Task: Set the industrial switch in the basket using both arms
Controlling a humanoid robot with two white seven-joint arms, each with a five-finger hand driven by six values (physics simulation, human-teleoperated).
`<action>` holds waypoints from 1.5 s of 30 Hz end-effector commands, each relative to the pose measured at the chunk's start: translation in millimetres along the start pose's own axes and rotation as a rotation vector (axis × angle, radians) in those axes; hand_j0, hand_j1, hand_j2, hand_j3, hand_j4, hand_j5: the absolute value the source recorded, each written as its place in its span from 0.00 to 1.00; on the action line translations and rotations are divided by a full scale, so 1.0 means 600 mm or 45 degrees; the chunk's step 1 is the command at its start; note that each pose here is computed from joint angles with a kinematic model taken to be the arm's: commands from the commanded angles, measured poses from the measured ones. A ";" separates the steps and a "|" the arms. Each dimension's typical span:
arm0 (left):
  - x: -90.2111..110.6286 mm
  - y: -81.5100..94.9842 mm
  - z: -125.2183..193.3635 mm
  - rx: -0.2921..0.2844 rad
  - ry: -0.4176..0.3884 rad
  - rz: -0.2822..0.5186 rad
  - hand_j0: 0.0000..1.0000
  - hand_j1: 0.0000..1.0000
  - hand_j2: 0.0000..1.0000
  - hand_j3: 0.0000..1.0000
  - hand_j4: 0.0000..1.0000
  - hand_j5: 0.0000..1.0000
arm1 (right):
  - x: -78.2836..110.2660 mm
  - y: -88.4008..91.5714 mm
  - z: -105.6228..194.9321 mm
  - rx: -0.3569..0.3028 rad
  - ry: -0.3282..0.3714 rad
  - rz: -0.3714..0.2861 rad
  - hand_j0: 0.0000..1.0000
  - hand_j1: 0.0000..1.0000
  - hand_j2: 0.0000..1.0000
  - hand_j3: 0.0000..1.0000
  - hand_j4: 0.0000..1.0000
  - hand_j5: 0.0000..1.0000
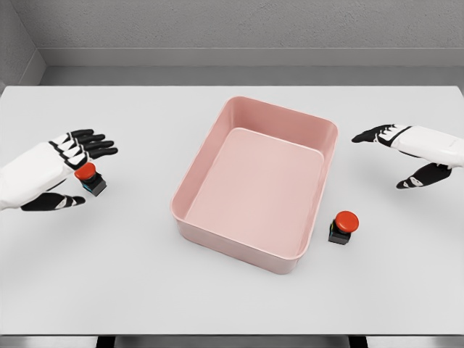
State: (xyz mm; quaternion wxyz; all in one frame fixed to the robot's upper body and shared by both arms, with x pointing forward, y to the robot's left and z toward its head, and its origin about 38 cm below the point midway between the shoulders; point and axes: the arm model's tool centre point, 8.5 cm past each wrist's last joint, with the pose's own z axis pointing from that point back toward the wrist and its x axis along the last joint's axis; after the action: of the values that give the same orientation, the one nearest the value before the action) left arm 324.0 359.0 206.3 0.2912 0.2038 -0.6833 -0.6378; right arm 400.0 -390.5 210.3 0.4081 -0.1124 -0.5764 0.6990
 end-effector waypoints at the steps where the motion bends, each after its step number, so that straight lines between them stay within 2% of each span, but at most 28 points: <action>1: -0.001 -0.004 0.001 -0.060 -0.003 -0.067 1.00 1.00 1.00 1.00 1.00 1.00 | -0.001 -0.002 0.005 -0.003 0.007 -0.003 1.00 1.00 1.00 1.00 1.00 1.00; 3: -0.004 -0.003 0.000 -0.096 -0.005 -0.134 1.00 1.00 1.00 1.00 1.00 1.00 | -0.005 -0.006 0.019 0.008 0.029 0.010 1.00 1.00 1.00 1.00 1.00 1.00; 5: -0.011 -0.005 0.003 -0.098 0.011 -0.133 1.00 1.00 1.00 1.00 1.00 1.00 | 0.002 0.001 0.016 0.027 0.012 0.008 1.00 1.00 1.00 1.00 1.00 1.00; 6: -0.019 -0.007 0.007 -0.103 0.033 -0.130 1.00 1.00 1.00 1.00 1.00 1.00 | -0.003 0.000 0.029 0.037 0.036 0.013 1.00 1.00 1.00 1.00 1.00 1.00; 8: -0.068 -0.004 0.019 -0.092 0.145 -0.134 1.00 1.00 1.00 1.00 1.00 1.00 | -0.011 0.017 0.052 0.079 0.076 0.001 1.00 1.00 1.00 1.00 1.00 1.00; 10: -0.092 -0.004 0.029 -0.098 0.201 -0.136 1.00 1.00 1.00 1.00 1.00 1.00 | -0.009 0.032 0.054 0.105 0.072 -0.016 1.00 1.00 1.00 1.00 1.00 1.00; 15: -0.073 -0.052 0.000 -0.092 0.161 -0.070 1.00 1.00 1.00 1.00 1.00 1.00 | 0.019 0.029 0.039 0.106 0.001 0.000 1.00 1.00 1.00 1.00 1.00 1.00; 17: -0.057 -0.079 -0.027 -0.112 0.116 -0.068 1.00 1.00 1.00 1.00 1.00 1.00 | 0.030 0.028 0.034 0.113 -0.027 0.007 1.00 1.00 1.00 1.00 1.00 1.00; 18: -0.055 -0.083 -0.028 -0.122 0.111 -0.064 1.00 1.00 1.00 1.00 1.00 1.00 | 0.034 0.031 0.032 0.119 -0.038 0.006 1.00 1.00 1.00 1.00 1.00 1.00; 19: -0.056 -0.084 -0.025 -0.134 0.111 -0.072 1.00 1.00 1.00 1.00 1.00 1.00 | 0.044 0.030 0.027 0.127 -0.063 0.012 1.00 1.00 1.00 1.00 1.00 1.00; 24: -0.062 -0.083 -0.020 -0.143 0.125 -0.078 1.00 1.00 1.00 1.00 1.00 1.00 | 0.044 0.034 0.032 0.146 -0.058 0.012 1.00 1.00 1.00 1.00 1.00 1.00; 27: -0.079 -0.082 -0.015 -0.145 0.165 -0.079 1.00 1.00 1.00 1.00 1.00 1.00 | 0.045 0.037 0.046 0.165 -0.045 0.015 0.94 0.94 0.94 0.94 0.94 0.94; 28: -0.083 -0.081 -0.014 -0.156 0.171 -0.084 1.00 1.00 1.00 1.00 1.00 1.00 | 0.057 0.034 0.046 0.170 -0.067 0.028 0.94 0.94 0.94 0.94 0.94 0.94; 29: -0.084 -0.086 -0.014 -0.216 0.172 -0.081 1.00 1.00 1.00 1.00 1.00 1.00 | 0.062 0.035 0.044 0.175 -0.081 0.031 0.94 0.94 0.94 0.94 0.94 0.94; 30: -0.084 -0.089 -0.014 -0.242 0.172 -0.080 1.00 1.00 1.00 1.00 1.00 1.00 | 0.066 0.035 0.042 0.175 -0.090 0.032 0.94 0.94 0.94 0.94 0.94 0.94; 32: -0.085 -0.089 -0.014 -0.248 0.173 -0.088 1.00 1.00 1.00 1.00 1.00 1.00 | 0.072 0.037 0.037 0.177 -0.109 0.031 0.94 0.94 0.94 0.94 0.94 0.94; 37: -0.117 -0.076 -0.013 -0.239 0.235 -0.110 1.00 1.00 1.00 1.00 1.00 1.00 | 0.080 0.043 0.032 0.180 -0.130 0.024 0.94 0.94 0.94 0.94 0.94 0.94; 43: -0.110 -0.098 -0.035 -0.238 0.221 -0.112 1.00 1.00 1.00 1.00 1.00 1.00 | 0.087 0.046 0.022 0.177 -0.156 0.021 0.94 0.94 0.94 0.94 0.94 0.94; 45: -0.103 -0.110 -0.044 -0.255 0.197 -0.105 1.00 1.00 1.00 1.00 1.00 1.00 | 0.090 0.051 0.016 0.198 -0.170 0.017 0.90 0.90 0.90 0.90 0.90 0.90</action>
State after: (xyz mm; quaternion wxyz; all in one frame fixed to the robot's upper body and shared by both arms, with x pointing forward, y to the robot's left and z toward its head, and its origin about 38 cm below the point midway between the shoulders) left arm 382.4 377.8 139.6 0.3339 0.2583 -0.5823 -0.6948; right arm 345.4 -362.9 203.4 0.3723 -0.0428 -0.5443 0.7505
